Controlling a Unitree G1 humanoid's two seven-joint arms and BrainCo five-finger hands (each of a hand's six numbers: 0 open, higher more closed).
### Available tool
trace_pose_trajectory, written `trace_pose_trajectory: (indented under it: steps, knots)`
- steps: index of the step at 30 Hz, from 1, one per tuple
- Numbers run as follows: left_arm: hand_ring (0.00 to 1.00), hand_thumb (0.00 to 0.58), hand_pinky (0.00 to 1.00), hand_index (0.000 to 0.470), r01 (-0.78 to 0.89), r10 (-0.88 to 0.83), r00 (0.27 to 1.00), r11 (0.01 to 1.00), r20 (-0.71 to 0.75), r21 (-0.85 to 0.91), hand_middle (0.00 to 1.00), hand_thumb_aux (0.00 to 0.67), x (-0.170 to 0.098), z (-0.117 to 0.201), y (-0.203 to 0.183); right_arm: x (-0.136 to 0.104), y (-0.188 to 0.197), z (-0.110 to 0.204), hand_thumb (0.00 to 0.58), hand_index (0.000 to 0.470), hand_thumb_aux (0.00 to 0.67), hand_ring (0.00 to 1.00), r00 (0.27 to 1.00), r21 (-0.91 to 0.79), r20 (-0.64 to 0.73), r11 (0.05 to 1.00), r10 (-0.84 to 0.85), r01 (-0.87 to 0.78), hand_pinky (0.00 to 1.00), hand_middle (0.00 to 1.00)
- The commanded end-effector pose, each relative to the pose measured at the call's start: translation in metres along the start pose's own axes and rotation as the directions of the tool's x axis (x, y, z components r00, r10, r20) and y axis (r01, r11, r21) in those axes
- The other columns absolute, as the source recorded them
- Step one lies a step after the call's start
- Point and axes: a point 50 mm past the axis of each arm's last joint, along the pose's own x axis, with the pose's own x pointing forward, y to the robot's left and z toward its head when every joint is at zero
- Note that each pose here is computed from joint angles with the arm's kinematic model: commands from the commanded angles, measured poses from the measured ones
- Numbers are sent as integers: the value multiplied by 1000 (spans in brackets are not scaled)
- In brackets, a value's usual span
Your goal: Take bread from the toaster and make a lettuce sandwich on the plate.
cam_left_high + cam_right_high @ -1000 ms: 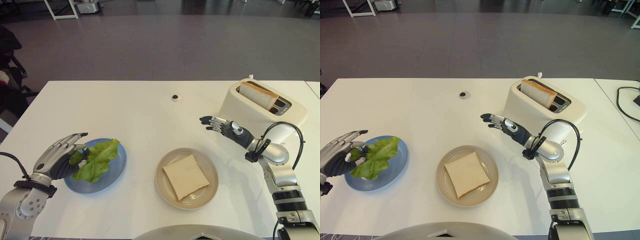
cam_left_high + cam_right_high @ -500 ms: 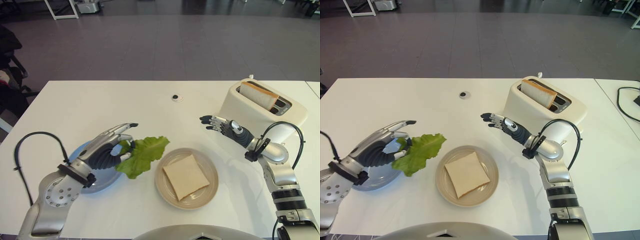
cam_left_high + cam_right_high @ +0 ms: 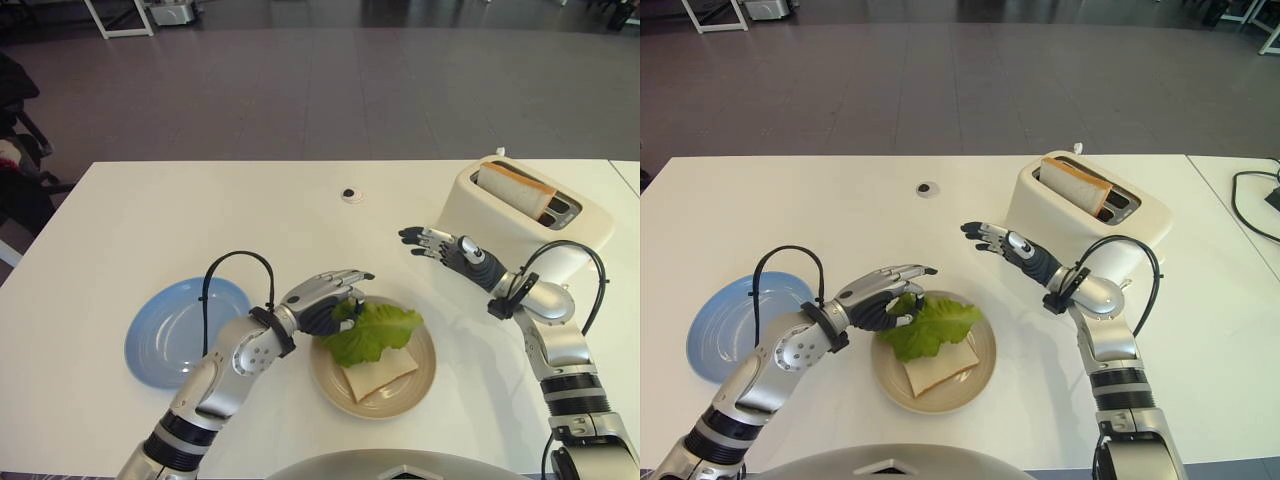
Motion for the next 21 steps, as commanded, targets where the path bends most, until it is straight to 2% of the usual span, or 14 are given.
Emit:
trace_pose_trajectory:
  steps: [1, 17, 18, 19, 20, 21]
  knots:
    - [0, 580, 0, 470, 45, -44, 999, 999, -4, 11, 0, 670, -1, 1, -9, 4, 1, 0, 0, 0, 0, 0, 1000, -2, -6, 1000, 7, -7, 0, 0]
    - [0, 580, 0, 470, 47, -48, 999, 998, 11, 29, 0, 670, 3, 8, -15, 5, 2, 0, 0, 0, 0, 0, 1000, -3, -3, 1000, 9, -9, 0, 0]
    - [0, 568, 0, 404, 45, -45, 999, 999, 6, 30, 0, 575, 3, 8, -15, 5, 2, 0, 0, 0, 0, 0, 1000, -3, -3, 1000, 10, -10, 0, 0]
    - [0, 464, 0, 260, 43, -43, 999, 999, 2, 30, 0, 370, 3, 7, -15, 6, 2, 0, 0, 0, 0, 0, 1000, -3, -4, 1000, 11, -11, 0, 0]
    - [0, 392, 0, 203, 40, -40, 999, 999, -2, 31, 0, 289, 3, 7, -14, 6, 3, -1, 0, 0, 0, 0, 1000, -2, -4, 1000, 12, -12, 0, 0]
    - [0, 244, 0, 112, 37, -37, 999, 999, -4, 31, 0, 160, 4, 7, -14, 6, 3, -1, 0, 0, 0, 0, 1000, -2, -4, 1000, 12, -12, 0, 0]
